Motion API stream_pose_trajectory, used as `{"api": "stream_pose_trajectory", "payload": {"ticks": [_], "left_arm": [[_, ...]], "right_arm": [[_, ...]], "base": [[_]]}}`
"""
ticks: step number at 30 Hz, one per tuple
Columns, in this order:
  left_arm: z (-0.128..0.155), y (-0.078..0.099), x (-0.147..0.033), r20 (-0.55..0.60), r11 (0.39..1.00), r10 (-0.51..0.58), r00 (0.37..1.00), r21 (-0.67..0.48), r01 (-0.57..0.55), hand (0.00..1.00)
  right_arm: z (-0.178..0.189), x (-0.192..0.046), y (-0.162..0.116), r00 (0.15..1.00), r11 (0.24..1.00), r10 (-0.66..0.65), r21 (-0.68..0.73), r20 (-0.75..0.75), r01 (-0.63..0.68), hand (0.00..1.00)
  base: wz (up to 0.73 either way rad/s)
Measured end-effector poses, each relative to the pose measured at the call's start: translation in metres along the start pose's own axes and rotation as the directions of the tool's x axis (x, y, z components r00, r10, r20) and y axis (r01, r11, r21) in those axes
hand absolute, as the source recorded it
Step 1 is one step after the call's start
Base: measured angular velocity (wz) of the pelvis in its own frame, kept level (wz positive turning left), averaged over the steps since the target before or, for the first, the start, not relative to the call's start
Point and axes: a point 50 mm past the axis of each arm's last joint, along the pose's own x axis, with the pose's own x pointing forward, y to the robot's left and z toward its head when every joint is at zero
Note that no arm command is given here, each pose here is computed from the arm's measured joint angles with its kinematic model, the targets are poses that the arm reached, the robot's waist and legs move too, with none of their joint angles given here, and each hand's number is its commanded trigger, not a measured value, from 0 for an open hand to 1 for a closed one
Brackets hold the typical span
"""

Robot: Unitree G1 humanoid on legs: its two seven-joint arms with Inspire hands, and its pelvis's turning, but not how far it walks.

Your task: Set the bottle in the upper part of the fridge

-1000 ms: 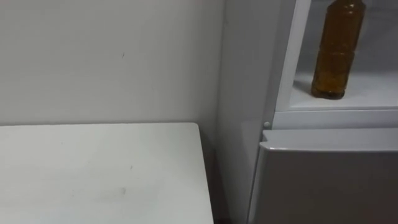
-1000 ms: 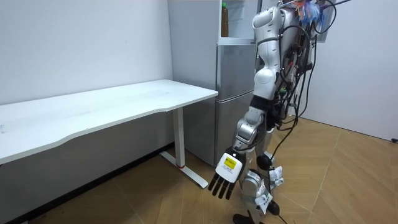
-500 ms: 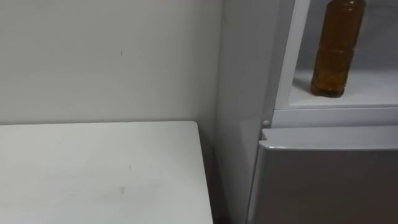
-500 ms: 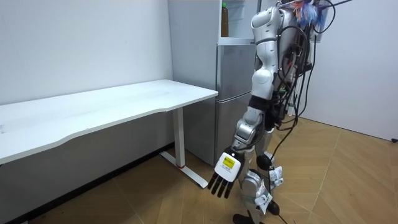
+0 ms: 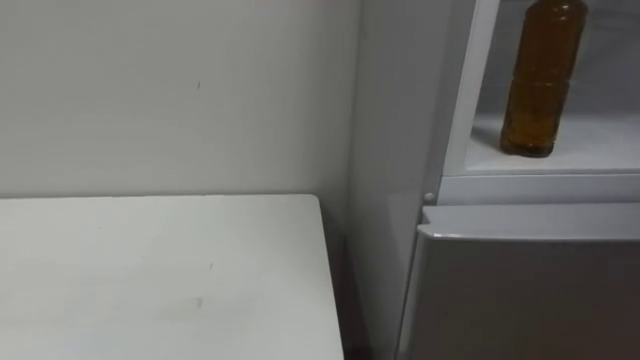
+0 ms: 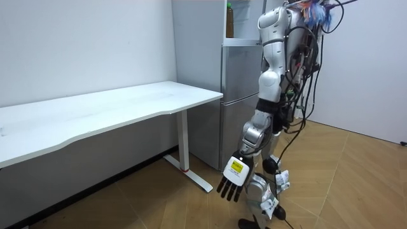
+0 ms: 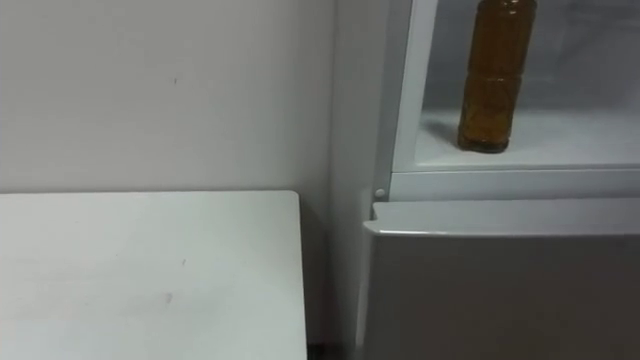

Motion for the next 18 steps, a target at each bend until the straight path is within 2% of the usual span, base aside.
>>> {"api": "stream_pose_trajectory", "payload": {"ticks": [10, 18], "left_arm": [[0.001, -0.001, 0.0, 0.002, 0.999, -0.037, 0.999, 0.001, 0.037, 0.0], [-0.002, -0.003, -0.001, -0.002, 0.998, -0.067, 0.998, 0.017, 0.067, 0.0]], "right_arm": [[-0.002, -0.015, 0.006, 0.995, 0.997, 0.078, -0.02, 0.056, -0.077, 0.0], [0.001, -0.031, 0.02, 0.966, 0.969, 0.247, -0.011, 0.077, -0.247, 0.0]], "base": [[0.1], [0.09]]}}
